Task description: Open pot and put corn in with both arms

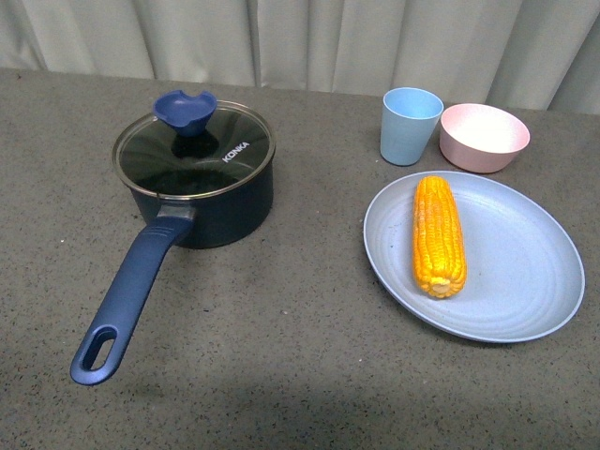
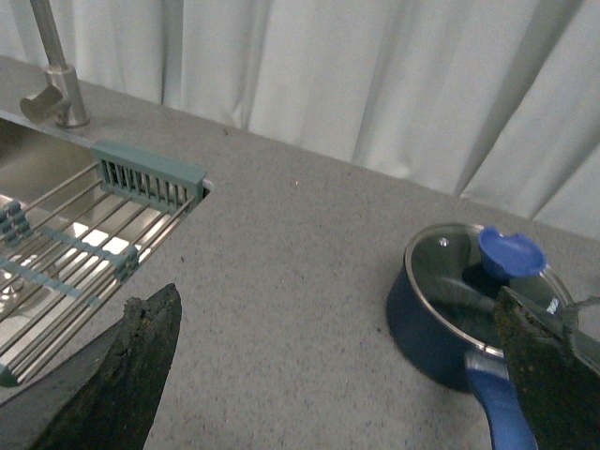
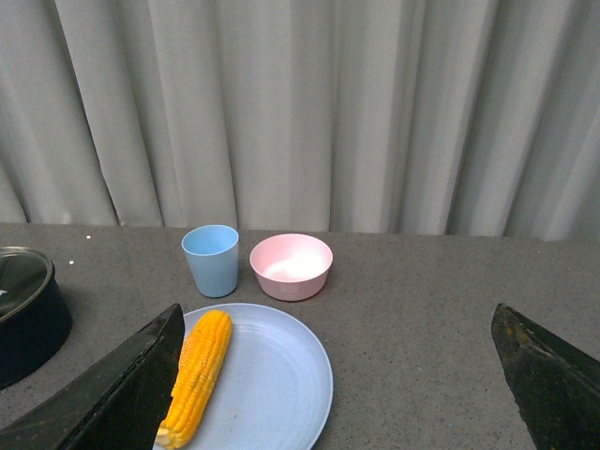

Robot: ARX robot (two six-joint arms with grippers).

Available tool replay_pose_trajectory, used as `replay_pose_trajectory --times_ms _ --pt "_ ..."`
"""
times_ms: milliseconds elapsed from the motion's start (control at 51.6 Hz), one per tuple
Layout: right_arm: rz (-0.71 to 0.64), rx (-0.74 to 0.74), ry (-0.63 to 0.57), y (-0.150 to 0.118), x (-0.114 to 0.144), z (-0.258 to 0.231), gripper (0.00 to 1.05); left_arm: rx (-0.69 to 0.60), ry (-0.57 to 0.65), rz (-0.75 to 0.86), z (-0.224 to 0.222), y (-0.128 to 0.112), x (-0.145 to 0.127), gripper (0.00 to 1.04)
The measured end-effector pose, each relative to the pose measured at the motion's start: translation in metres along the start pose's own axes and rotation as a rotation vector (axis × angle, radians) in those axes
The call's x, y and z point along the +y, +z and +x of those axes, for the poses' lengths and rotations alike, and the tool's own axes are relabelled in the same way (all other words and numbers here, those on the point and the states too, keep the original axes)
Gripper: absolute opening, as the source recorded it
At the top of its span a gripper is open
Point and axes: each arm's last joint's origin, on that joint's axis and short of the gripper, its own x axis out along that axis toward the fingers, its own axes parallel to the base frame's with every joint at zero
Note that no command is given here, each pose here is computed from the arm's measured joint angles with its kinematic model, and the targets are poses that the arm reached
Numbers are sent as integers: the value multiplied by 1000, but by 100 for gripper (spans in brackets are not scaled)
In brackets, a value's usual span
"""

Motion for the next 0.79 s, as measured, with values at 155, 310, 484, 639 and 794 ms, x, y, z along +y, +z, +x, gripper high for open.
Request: replay_pose_trajectory --times_ms 155,310,484,639,794 --pt "0 0 0 0 0 0 96 -12 -43 -48 37 16 -13 98" --pt "0 0 0 0 0 0 96 62 -138 -89 73 18 -32 98" --pt "0 0 0 0 0 0 96 88 -172 -89 116 14 -53 98" --pt "0 0 0 0 0 0 96 110 -177 -53 155 0 -72 98" --pt "0 0 0 0 0 0 96 138 -193 -15 181 -19 -89 98"
